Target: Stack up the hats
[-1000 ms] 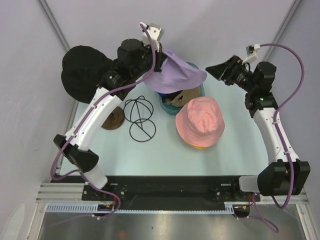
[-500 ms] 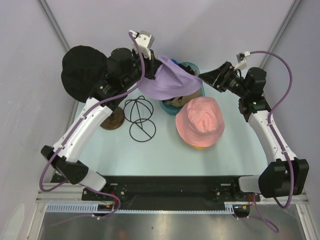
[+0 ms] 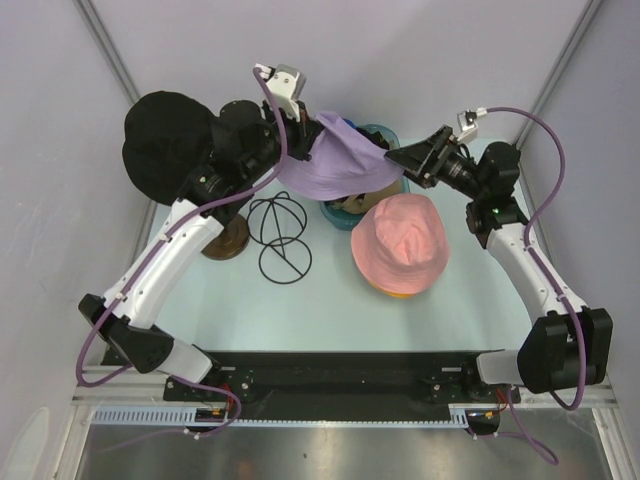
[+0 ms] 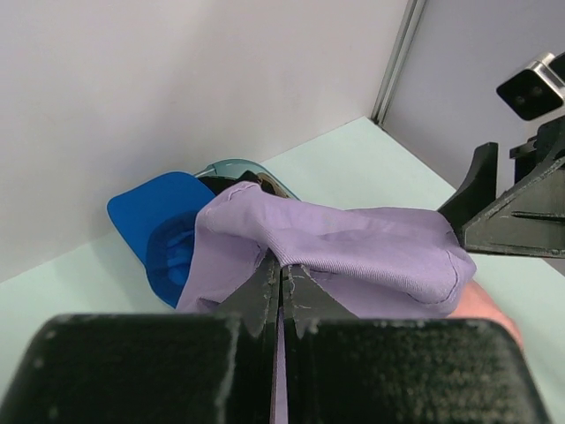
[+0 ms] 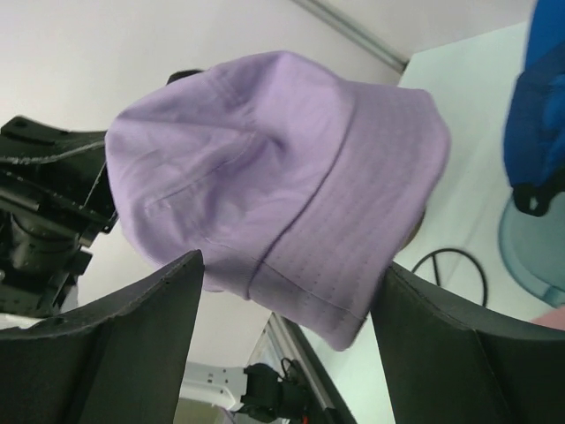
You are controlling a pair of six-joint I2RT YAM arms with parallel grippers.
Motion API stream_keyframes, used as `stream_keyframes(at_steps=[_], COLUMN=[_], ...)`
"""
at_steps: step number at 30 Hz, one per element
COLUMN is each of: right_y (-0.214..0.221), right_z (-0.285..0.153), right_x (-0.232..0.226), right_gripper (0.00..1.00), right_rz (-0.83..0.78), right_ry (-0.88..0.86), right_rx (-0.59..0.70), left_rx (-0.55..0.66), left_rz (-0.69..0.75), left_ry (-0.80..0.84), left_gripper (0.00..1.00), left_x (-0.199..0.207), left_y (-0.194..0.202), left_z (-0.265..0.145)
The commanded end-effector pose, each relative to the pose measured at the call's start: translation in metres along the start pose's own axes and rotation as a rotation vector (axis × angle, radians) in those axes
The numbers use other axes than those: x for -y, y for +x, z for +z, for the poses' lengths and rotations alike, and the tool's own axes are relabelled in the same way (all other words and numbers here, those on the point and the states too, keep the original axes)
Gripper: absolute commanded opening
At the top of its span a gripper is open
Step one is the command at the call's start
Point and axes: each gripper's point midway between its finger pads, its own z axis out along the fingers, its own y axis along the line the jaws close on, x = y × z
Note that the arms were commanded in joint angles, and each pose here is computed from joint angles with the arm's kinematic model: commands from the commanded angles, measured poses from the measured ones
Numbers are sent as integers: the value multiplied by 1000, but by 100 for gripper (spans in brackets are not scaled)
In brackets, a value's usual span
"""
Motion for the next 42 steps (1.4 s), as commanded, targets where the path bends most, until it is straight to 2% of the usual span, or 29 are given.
stream_keyframes(at_steps=[1, 3, 6, 7, 9, 10, 13, 16, 20, 23, 24, 27, 37, 42], right_y=[8, 8, 7, 8, 8, 7, 6, 4, 6, 12, 12, 17, 24, 9], right_z=[8, 10, 10, 10, 10, 10, 10, 10, 9, 9, 8, 6, -11, -15], right_x=[-33, -36, -36, -32, -29, -30, -31, -39, -52, -56, -61, -71, -61, -58], right_gripper=[77, 76, 64, 55, 43, 26, 0, 0, 0, 0, 0, 0, 0, 0], right_rz=[-16, -16, -21, -10, -15, -16, -5, 9, -24, -9, -9, -1, 10, -4], right_ry=[-131, -141, -129, -108, -96, -92, -98, -110, -87, -70, -73, -66, 43, 69], right_rx=[-34, -36, -38, -37, -31, -22, -13, -4, 27, 32, 42, 50, 63, 100], left_rx=[98, 86, 76, 83, 82, 91, 73, 59, 52, 36, 38, 35, 39, 40], left_rz=[-5, 0, 1, 2, 7, 9, 20, 18, -18, -50, -68, -95, -177, -138], left_ry=[17, 11, 4, 3, 17, 22, 16, 4, -7, -1, -1, -13, -50, 0], left_gripper=[0, 0, 0, 0, 0, 0, 0, 0, 8, 47, 74, 99, 100, 100], left_x=[6, 5, 3, 3, 5, 6, 5, 2, 1, 3, 4, 3, -2, 4], left_y=[-32, -28, -22, -24, -20, -23, -16, -6, 8, 20, 20, 24, 28, 31], left_z=[-13, -13, -14, -16, -18, -22, -29, -41, -62, -69, -75, -84, -104, -114])
